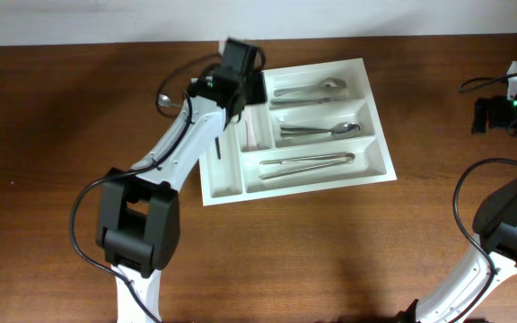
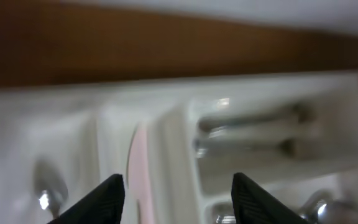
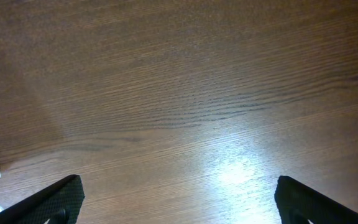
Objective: Pack container
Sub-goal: 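Lower the knife into the tray's narrow middle-left compartment and release, then move the left gripper over the small silver spoon left of tray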
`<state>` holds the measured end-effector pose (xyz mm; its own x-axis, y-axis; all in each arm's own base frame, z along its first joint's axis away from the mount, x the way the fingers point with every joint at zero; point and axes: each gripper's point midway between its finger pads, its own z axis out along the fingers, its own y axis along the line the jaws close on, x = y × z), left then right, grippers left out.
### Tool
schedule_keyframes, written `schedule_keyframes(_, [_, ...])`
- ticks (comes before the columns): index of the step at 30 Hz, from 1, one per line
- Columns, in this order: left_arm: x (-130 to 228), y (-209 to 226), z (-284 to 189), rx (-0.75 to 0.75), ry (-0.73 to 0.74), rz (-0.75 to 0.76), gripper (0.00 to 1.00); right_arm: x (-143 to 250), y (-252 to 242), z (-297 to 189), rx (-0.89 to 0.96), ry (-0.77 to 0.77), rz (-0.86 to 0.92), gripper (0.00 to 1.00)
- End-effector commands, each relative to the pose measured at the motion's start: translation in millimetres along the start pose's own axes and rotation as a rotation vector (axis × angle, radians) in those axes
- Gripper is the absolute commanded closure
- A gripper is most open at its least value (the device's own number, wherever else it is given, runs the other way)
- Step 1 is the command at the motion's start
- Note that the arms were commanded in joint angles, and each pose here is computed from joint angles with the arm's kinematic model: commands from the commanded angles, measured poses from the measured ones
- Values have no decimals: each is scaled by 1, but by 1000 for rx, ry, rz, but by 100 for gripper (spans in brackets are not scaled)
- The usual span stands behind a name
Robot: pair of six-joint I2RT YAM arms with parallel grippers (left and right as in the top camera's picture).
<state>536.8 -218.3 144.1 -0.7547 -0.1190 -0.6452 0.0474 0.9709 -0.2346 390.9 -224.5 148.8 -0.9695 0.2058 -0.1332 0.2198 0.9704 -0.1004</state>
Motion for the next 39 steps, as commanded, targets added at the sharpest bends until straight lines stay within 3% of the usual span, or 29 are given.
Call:
schedule_keyframes(1, [-50, 24, -23, -78, -90, 47, 40, 2, -1, 4, -8, 9, 16, 1])
schedule_keyframes(7, [-58, 92, -35, -220, -47, -27, 34, 2, -1, 4, -8, 9, 16, 1])
schedule_keyframes(12, [-47, 141, -40, -268, 14, -288, 33, 2, -1, 4, -8, 9, 16, 1])
schedule_keyframes(14, [-47, 152, -40, -230, 33, -362, 23, 2, -1, 4, -8, 9, 16, 1])
schedule_keyframes(16, [-49, 164, -42, -229, 32, -383, 17, 2, -1, 4, -8, 9, 16, 1])
schedule_keyframes(22, [-54, 202, -49, -267, 39, -255, 16, 2, -1, 4, -8, 9, 16, 1])
schedule_keyframes(26, [-51, 223, -49, -281, 52, -260, 18, 2, -1, 4, -8, 9, 16, 1])
schedule_keyframes(29, [-46, 228, -41, -179, 90, -310, 18, 2, -1, 4, -8, 10, 16, 1])
schedule_keyframes(37, [-18, 222, -19, 364, 210, -304, 20, 2, -1, 4, -8, 9, 16, 1])
schedule_keyframes(39, [-10, 231, -16, 381, 224, -295, 21, 2, -1, 4, -8, 9, 16, 1])
